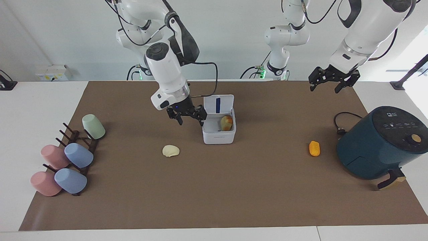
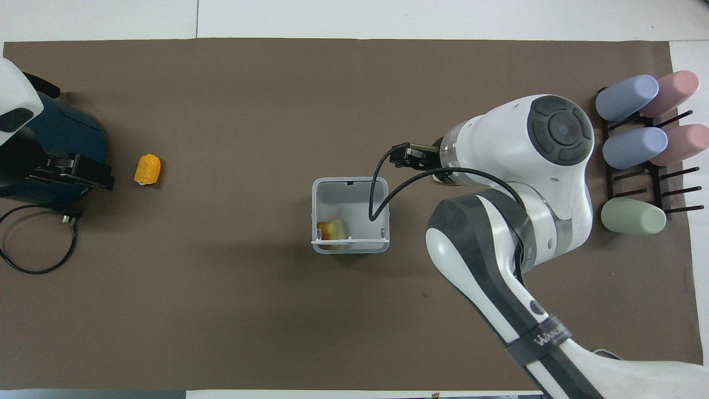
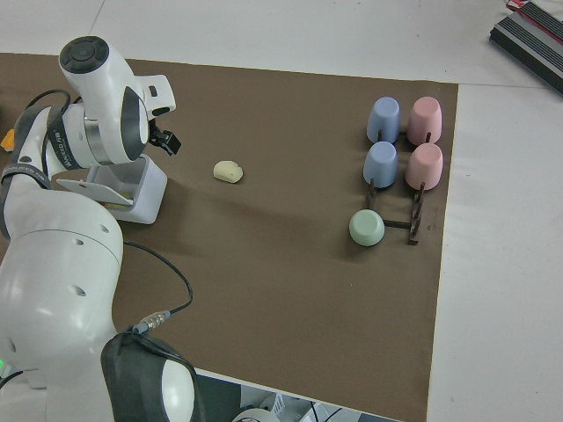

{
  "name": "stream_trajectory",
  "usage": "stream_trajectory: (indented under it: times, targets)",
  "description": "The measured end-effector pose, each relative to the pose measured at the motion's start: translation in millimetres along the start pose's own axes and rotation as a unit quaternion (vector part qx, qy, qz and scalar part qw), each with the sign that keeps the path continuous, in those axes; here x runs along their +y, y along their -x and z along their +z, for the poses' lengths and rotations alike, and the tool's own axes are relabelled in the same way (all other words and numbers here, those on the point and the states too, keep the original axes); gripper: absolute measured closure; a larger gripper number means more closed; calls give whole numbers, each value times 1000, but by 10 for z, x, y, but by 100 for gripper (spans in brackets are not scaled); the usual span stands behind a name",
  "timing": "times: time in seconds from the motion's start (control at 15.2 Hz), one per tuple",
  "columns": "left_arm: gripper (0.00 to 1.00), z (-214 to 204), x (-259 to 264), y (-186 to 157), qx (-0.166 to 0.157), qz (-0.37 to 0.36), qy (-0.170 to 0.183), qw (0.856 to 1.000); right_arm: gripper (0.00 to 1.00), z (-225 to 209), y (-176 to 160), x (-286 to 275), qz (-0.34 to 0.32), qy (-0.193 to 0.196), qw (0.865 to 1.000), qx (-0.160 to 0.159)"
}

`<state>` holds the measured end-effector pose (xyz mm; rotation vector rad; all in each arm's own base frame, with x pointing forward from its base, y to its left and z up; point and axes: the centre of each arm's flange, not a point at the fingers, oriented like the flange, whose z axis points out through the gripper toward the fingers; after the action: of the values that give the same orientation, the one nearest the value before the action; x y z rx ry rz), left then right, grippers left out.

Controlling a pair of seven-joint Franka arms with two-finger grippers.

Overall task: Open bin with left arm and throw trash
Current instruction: 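Grasp the cream lump and orange piece with the right and left grippers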

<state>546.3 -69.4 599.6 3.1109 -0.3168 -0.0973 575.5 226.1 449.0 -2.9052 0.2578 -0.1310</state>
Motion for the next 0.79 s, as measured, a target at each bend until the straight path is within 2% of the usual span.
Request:
stream_trajectory:
  times: [0.2,0.39,0.59,0.79]
  targets:
    - [0,525,-228,-163,8,39,1,999,0,226,-94,435,-82,15,996,16]
    - [0,1124,-406,-440,13,84,2,996,0,405,-83,683,-187,55,981,20]
    - [0,1672,-477,-729,20,134,-7,991,0,569,-69,753,-250,77,965,10]
    - [0,2093,-596,-848,34,144,-13,989,0,915,-105,824,-292,80,953,5]
